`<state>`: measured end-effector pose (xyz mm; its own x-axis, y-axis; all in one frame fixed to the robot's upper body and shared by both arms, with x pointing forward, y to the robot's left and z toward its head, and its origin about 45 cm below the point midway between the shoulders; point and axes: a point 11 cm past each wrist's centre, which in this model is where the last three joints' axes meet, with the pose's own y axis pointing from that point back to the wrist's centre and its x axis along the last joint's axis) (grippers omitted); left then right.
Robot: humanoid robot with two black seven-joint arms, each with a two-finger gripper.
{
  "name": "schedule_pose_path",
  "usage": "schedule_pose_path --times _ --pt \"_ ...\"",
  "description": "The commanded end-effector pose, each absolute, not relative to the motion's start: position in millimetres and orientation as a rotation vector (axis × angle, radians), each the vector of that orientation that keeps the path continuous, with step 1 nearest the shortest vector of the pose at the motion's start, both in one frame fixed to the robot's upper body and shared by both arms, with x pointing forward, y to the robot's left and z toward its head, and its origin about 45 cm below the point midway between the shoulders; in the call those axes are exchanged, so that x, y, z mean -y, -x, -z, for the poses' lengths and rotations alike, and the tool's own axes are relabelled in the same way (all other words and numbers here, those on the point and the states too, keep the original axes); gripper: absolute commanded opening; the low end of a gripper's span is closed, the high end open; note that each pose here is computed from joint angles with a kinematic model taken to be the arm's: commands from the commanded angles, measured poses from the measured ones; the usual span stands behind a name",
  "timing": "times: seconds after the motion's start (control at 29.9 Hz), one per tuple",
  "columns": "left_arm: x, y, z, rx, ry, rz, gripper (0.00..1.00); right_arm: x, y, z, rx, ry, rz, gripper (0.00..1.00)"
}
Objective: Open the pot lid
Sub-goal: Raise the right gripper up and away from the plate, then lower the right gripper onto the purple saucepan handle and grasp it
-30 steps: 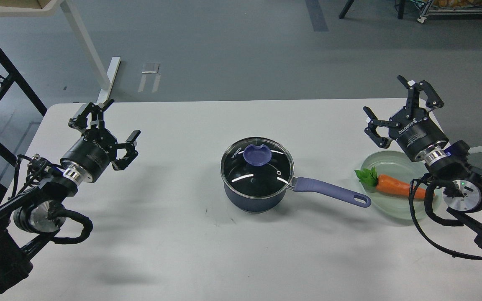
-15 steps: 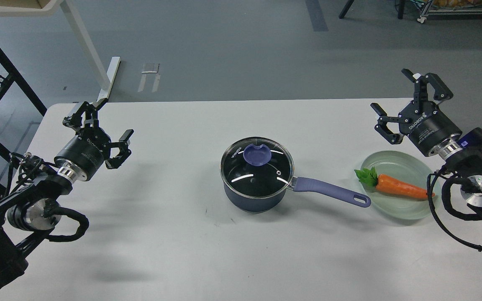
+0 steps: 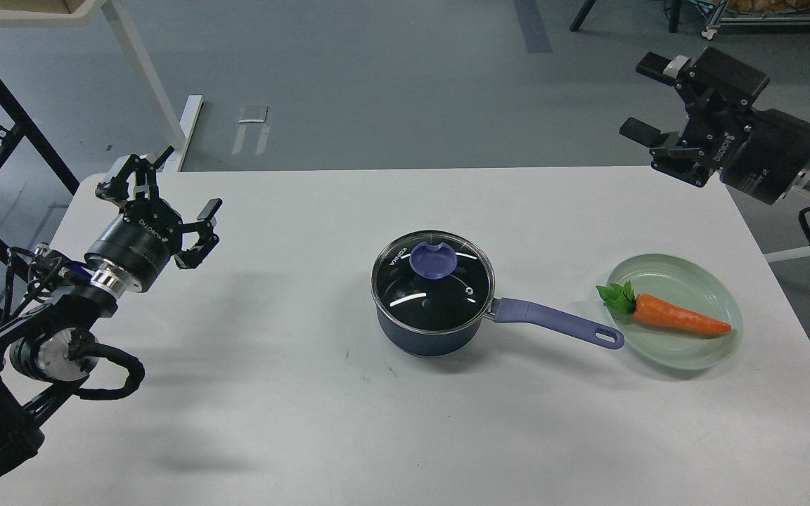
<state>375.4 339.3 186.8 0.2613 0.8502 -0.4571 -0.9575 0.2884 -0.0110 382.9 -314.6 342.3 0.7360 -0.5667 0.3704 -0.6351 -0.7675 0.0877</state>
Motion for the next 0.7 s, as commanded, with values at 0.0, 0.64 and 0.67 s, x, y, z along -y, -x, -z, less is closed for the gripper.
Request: schedule_pose_path --times 0.0,0.64,0.67 --pt "-338.6 -378.4 -191.4 -0.388 0.32 -1.247 0.99 297.7 -371.1 -346.0 0.678 -2.57 -0.734 1.0" --pt "-328.1 -378.3 -203.6 -0.376 0.337 -1.213 0.99 241.8 -338.6 -253.6 -0.335 -1.856 -1.246 0.99" --pt "-328.7 -378.3 -203.8 -0.375 0.336 -1.214 0.99 241.2 -336.6 -249.1 -0.361 -1.844 -1.248 0.99"
